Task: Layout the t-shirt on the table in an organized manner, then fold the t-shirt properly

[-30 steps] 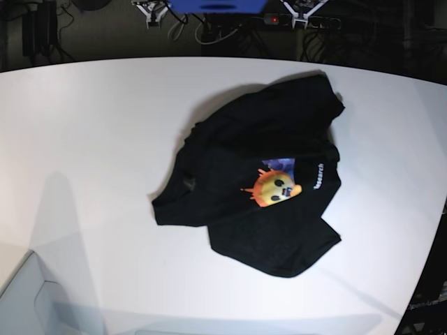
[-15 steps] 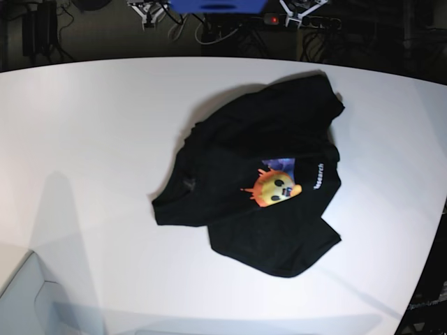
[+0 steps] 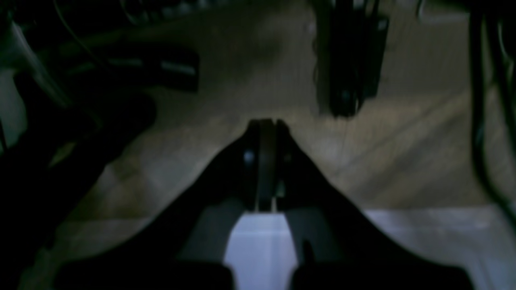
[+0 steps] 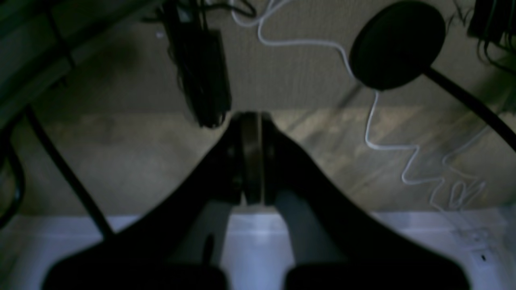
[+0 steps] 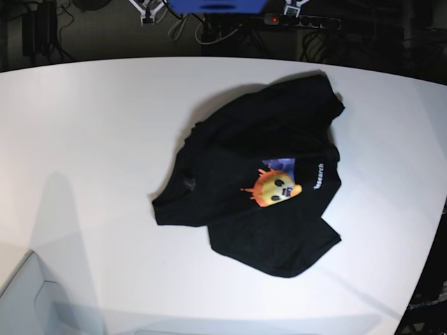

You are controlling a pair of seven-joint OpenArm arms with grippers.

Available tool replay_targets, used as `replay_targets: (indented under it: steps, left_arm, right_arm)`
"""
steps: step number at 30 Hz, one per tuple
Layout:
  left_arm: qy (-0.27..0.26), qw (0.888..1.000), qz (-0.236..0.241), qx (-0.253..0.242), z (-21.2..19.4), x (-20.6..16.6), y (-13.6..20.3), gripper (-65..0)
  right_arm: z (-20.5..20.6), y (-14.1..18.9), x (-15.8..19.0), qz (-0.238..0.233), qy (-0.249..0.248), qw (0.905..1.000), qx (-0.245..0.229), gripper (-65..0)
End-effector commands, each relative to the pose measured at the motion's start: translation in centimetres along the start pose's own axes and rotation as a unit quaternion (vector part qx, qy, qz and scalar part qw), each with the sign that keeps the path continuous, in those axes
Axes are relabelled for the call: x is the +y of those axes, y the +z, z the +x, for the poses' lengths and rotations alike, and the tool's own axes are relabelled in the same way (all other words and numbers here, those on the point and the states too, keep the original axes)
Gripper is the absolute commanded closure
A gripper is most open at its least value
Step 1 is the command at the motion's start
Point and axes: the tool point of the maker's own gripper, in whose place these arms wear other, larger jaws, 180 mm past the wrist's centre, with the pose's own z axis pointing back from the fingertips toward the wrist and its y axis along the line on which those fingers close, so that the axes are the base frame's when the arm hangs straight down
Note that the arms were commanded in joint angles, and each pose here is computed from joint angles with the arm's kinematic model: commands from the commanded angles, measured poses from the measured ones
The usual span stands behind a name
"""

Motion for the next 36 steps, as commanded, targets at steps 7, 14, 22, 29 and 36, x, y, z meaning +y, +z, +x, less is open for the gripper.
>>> replay_targets:
  steps: [7, 14, 22, 29, 36]
  left_arm:
    - [0.001, 1.0, 0.018, -0.022, -2.5, 2.5, 1.4, -0.1]
    - [0.076, 0.993, 0.021, -0.088, -2.4, 5.5, 5.1, -0.1]
    - [0.088, 0.985, -0.01, -0.146, -2.4, 6.4, 11.3, -0.1]
    - [0.089, 0.975, -0.012, -0.205, -0.5, 7.1, 16.8, -0.1]
    - [0.097, 0.951, 0.013, -0.293, 4.1, 9.6, 23.1, -0.1]
  right_arm:
    - [-3.4, 2.4, -0.9, -0.002, 0.008, 0.9994, -0.035, 0.0]
    - [-3.2, 6.4, -2.5, -0.013, 0.02, 0.995, -0.097, 0.0]
    - [-2.1, 12.8, -4.6, -0.024, 0.054, 0.9841, -0.168, 0.0]
    - [1.3, 19.3, -3.9, -0.018, 0.063, 0.967, -0.246, 0.0]
    - [5.0, 24.5, -2.8, -0.01, 0.065, 0.9564, -0.285, 0.0]
